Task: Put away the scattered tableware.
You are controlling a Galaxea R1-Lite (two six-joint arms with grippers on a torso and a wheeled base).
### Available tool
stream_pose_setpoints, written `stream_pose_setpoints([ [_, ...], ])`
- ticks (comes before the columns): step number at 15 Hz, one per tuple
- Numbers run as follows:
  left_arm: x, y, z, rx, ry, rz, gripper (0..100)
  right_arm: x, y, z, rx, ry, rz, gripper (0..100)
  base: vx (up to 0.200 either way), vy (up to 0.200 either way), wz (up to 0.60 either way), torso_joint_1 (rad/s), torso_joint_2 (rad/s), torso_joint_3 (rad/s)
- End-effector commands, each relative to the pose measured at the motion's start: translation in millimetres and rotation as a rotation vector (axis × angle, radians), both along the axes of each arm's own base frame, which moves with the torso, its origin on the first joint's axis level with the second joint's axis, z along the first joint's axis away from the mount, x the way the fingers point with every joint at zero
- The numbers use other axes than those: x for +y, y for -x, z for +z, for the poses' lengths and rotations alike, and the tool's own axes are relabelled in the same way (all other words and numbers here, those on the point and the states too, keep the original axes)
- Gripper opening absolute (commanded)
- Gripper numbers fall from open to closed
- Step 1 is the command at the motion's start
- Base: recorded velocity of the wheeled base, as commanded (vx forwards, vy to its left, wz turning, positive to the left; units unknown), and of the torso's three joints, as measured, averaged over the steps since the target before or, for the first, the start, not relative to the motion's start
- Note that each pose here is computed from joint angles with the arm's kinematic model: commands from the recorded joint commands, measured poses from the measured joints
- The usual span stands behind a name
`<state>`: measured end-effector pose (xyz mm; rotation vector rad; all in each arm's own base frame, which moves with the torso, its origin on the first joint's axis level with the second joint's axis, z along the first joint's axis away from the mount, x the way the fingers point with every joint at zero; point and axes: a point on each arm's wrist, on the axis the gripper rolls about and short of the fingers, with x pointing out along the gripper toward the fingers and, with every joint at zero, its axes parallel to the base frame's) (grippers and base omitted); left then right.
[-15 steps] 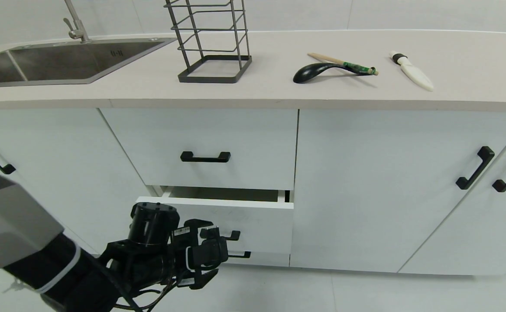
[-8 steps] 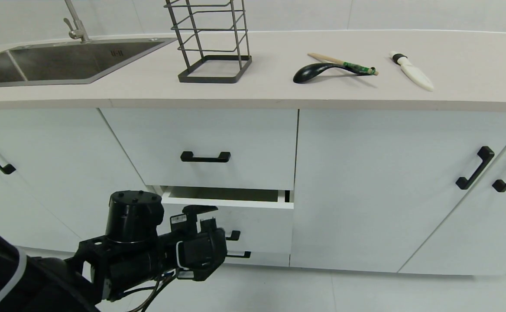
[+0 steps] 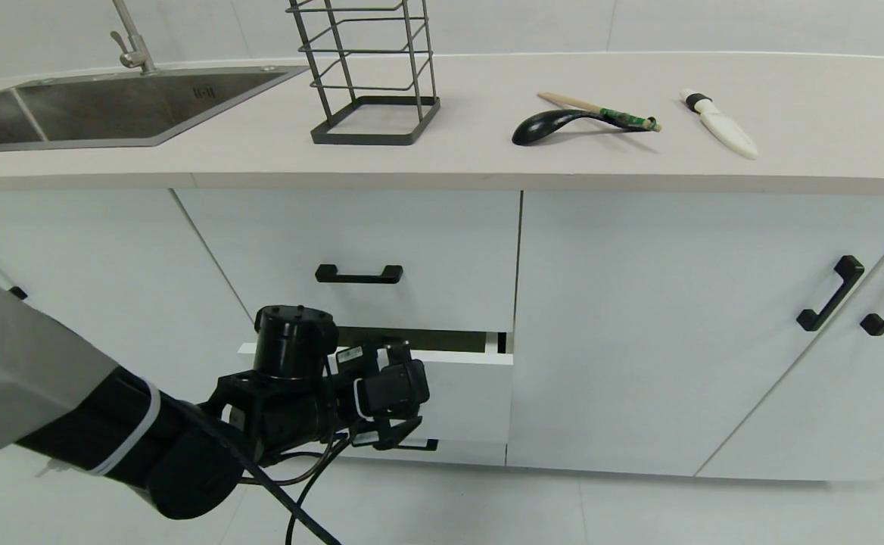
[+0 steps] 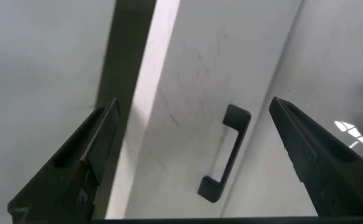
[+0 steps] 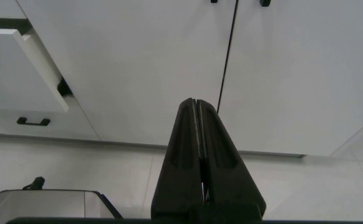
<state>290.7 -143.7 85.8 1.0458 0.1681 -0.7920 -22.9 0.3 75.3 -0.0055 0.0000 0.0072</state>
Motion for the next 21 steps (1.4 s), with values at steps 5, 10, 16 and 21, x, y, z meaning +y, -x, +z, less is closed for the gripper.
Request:
stream_pose_setpoints([
  [5,-2.0,-5.0,-13.1,0.039,-0.002,0.009,100,0.0,-0.1,0.2,0.0,0.001,0.0,0,0.0,0.0,0.0,0.0,0.0,0.0],
  [10,4.3,8.6,-7.7,0.046,0.0,-0.002,100,0.0,-0.1,0.0,0.002,0.001,0.0,0,0.0,0.0,0.0,0.0,0.0,0.0],
  [16,18.0,86.7,4.1,0.072,-0.022,-0.083,100,0.0,-0.1,0.0,0.002,0.001,0.0,0,0.0,0.0,0.0,0.0,0.0,0.0],
  [21,18.7,88.0,1.6,0.087,-0.025,-0.087,100,0.0,-0.1,0.0,0.002,0.001,0.0,0,0.0,0.0,0.0,0.0,0.0,0.0],
])
